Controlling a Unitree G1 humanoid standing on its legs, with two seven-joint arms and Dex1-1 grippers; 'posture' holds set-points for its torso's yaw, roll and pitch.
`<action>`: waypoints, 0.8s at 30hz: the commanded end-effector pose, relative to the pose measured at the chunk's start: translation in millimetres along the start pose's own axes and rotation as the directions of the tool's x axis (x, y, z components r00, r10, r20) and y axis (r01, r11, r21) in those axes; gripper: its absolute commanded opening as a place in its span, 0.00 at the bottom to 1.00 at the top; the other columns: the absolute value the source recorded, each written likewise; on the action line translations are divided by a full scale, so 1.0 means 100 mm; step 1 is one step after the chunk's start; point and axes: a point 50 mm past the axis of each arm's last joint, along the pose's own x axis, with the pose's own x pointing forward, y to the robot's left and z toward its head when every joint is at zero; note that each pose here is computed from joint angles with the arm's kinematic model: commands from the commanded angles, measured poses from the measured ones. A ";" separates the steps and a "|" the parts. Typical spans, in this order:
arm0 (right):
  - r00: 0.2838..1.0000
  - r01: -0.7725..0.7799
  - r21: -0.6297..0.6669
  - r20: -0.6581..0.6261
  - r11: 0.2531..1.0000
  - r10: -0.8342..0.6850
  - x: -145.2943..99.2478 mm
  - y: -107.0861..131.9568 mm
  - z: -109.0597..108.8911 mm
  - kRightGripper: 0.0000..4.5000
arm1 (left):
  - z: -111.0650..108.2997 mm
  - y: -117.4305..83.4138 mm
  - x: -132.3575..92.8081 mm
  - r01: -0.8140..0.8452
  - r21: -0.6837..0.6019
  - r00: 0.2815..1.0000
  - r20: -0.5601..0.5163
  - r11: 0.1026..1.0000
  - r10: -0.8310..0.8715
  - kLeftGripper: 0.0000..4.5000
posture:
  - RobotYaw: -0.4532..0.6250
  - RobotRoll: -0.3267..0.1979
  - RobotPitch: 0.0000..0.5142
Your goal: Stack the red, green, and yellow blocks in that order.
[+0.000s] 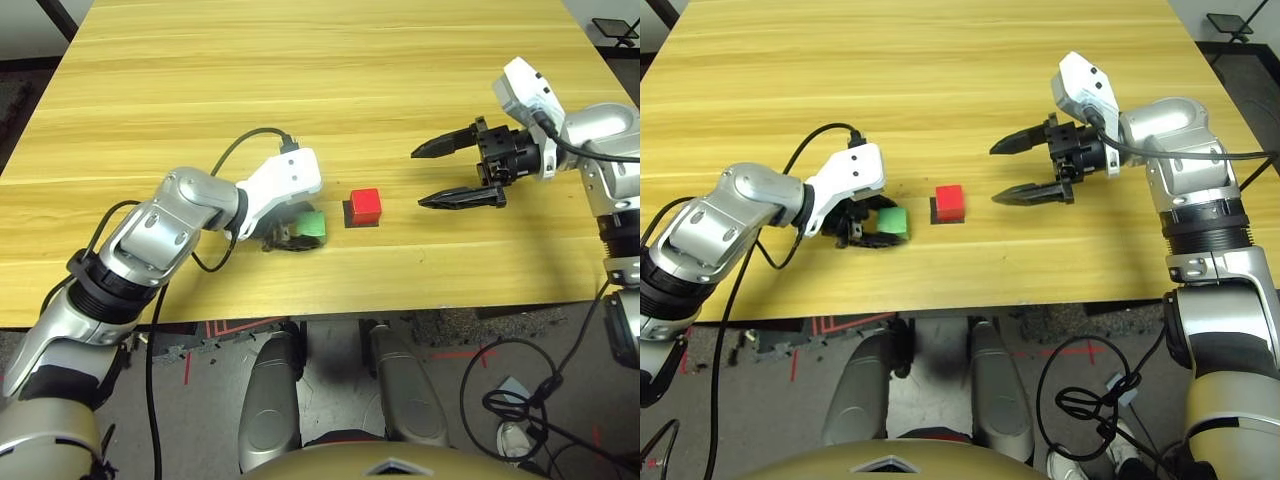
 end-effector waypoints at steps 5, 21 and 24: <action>1.000 0.008 0.008 -0.013 1.000 -0.008 -0.08 0.05 -0.06 1.00 | 0.39 0.12 -0.12 0.031 0.126 0.999 0.022 0.991 -0.034 0.46 | 0.52 0.70 0.52; 0.999 0.025 0.024 -0.035 0.999 -0.025 -0.16 0.26 -0.29 1.00 | 0.81 0.26 0.15 0.130 0.228 0.990 0.032 0.965 -0.141 0.46 | 0.43 0.77 0.52; 0.999 0.038 0.029 -0.039 0.999 -0.037 -0.18 0.28 -0.29 1.00 | 0.79 0.31 0.19 0.100 0.218 0.994 0.031 0.971 -0.109 0.46 | 0.42 0.78 0.52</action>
